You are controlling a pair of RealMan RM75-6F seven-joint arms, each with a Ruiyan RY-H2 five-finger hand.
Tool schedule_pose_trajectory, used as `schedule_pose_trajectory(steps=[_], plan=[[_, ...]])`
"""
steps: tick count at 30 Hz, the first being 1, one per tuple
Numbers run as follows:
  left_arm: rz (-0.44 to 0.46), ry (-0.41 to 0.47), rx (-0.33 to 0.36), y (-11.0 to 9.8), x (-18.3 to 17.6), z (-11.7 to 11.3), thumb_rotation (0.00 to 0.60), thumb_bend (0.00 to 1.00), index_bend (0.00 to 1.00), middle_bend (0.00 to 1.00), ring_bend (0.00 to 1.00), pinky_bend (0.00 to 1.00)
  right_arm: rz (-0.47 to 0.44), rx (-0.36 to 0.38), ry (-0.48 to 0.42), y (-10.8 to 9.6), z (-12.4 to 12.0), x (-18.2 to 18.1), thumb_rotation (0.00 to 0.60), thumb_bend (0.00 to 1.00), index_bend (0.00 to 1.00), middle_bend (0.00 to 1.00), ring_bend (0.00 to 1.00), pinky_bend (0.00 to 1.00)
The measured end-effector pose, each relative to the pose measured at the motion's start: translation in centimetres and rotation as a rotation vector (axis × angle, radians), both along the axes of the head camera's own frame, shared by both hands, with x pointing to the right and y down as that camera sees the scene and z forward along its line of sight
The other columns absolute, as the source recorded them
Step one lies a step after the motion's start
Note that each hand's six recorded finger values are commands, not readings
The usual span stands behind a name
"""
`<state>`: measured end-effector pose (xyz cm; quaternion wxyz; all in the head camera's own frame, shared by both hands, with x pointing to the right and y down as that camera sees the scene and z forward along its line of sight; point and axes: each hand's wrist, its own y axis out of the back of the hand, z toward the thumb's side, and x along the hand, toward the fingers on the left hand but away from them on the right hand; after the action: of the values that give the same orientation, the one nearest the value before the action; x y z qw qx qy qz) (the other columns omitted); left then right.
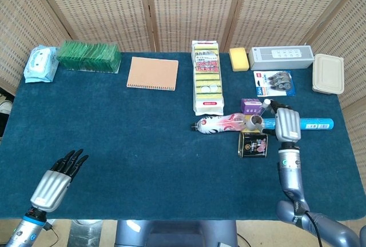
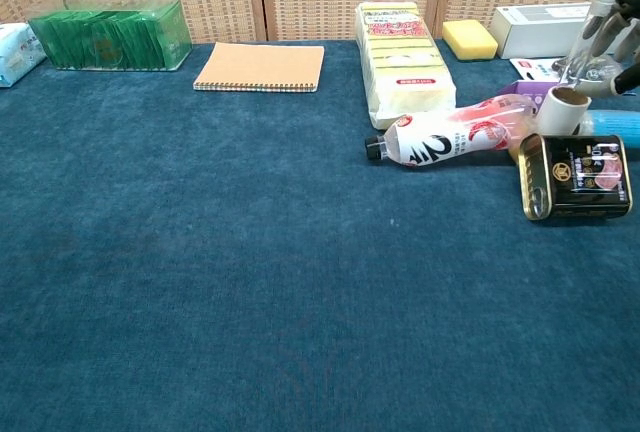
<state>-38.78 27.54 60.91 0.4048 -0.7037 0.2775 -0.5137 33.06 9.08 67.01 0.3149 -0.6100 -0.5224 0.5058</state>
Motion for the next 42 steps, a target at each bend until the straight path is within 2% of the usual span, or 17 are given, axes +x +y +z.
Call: schedule_pose_trajectory(steps=[8,21,42], plan=[[0.001,0.001,0.000,0.03,-0.02,-0.05,0.600,0.21,0.03,0.02,0.01,0.21,0.019,0.008,-0.002,0.04,0.25,0.02,0.600,0.22,0.43,0.53,0.56,0.49],[0.002,-0.004,-0.008,0.06,0.05,0.14,0.600,0.20,0.03,0.02,0.01,0.21,0.118,0.001,-0.037,-0.26,0.40,0.85,0.600,0.22,0.43,0.53,0.55,0.49],[0.003,0.001,-0.011,0.10,0.07,0.09,0.600,0.20,0.03,0.02,0.01,0.21,0.178,-0.019,-0.084,-0.17,0.79,0.40,0.599,0.23,0.43,0.53,0.56,0.49]])
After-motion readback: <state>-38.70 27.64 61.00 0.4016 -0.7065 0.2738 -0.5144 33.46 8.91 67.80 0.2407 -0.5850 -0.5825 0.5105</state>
